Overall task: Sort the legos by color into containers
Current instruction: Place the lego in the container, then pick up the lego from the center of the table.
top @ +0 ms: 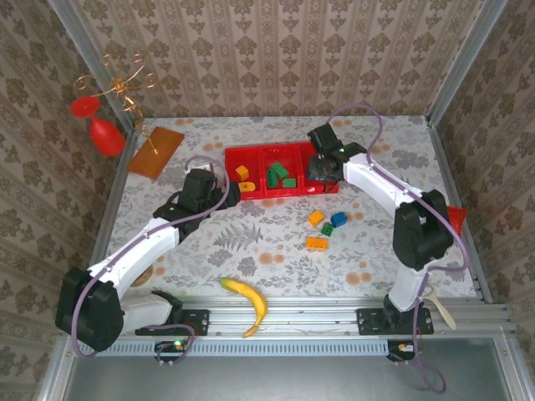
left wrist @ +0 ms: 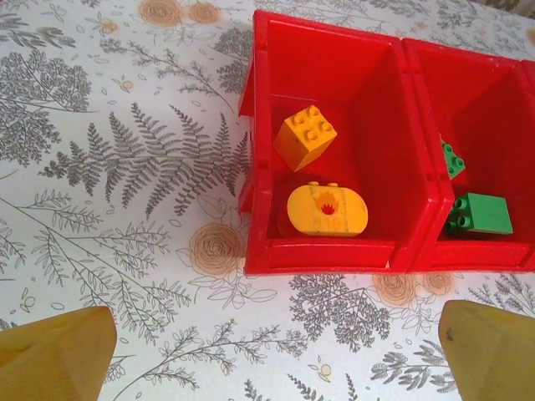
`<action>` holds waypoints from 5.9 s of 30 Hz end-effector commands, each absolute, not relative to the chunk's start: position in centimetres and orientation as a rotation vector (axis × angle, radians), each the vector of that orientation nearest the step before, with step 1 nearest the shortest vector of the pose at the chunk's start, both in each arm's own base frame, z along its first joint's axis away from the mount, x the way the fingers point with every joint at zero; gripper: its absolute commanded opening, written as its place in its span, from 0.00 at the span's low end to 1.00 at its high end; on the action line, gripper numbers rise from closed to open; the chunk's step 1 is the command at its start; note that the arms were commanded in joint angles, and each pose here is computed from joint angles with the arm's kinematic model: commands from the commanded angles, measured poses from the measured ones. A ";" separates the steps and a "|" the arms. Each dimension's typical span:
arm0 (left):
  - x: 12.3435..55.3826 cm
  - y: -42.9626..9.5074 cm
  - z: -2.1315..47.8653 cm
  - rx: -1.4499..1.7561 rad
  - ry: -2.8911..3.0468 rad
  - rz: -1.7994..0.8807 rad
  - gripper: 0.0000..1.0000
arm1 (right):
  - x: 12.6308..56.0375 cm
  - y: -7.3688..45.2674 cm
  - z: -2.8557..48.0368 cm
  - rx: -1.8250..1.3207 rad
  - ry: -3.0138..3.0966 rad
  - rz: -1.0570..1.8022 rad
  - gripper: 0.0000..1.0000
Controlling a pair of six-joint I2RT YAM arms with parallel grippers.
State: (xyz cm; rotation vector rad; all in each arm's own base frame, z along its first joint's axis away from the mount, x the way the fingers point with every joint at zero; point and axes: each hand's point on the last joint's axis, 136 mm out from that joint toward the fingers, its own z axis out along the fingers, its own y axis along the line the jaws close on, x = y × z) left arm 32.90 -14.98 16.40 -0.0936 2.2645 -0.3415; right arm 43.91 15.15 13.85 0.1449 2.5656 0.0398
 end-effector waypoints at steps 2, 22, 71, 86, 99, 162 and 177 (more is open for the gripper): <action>32.8 -14.9 16.7 -0.119 2.258 -0.367 1.00 | 45.8 14.7 12.8 0.072 2.606 -0.057 0.19; 32.7 -15.2 17.0 -0.100 2.258 -0.389 1.00 | 47.0 14.3 12.8 0.073 2.619 -0.027 0.51; 33.0 -15.4 16.3 -0.093 2.268 -0.385 1.00 | 25.3 11.2 7.7 0.488 2.748 0.016 0.81; 33.1 -15.2 15.8 -0.100 2.280 -0.375 1.00 | 26.7 14.4 5.2 0.421 2.814 0.077 0.79; 33.1 -15.1 15.8 -0.106 2.281 -0.375 1.00 | 28.0 15.7 4.3 0.395 2.824 0.064 0.79; 33.0 -14.9 15.6 -0.116 2.287 -0.393 1.00 | 28.7 12.4 -0.2 0.495 2.843 -0.134 0.41; 33.0 -14.8 15.5 -0.122 2.286 -0.391 1.00 | 28.4 11.8 2.7 0.464 2.796 -0.128 0.25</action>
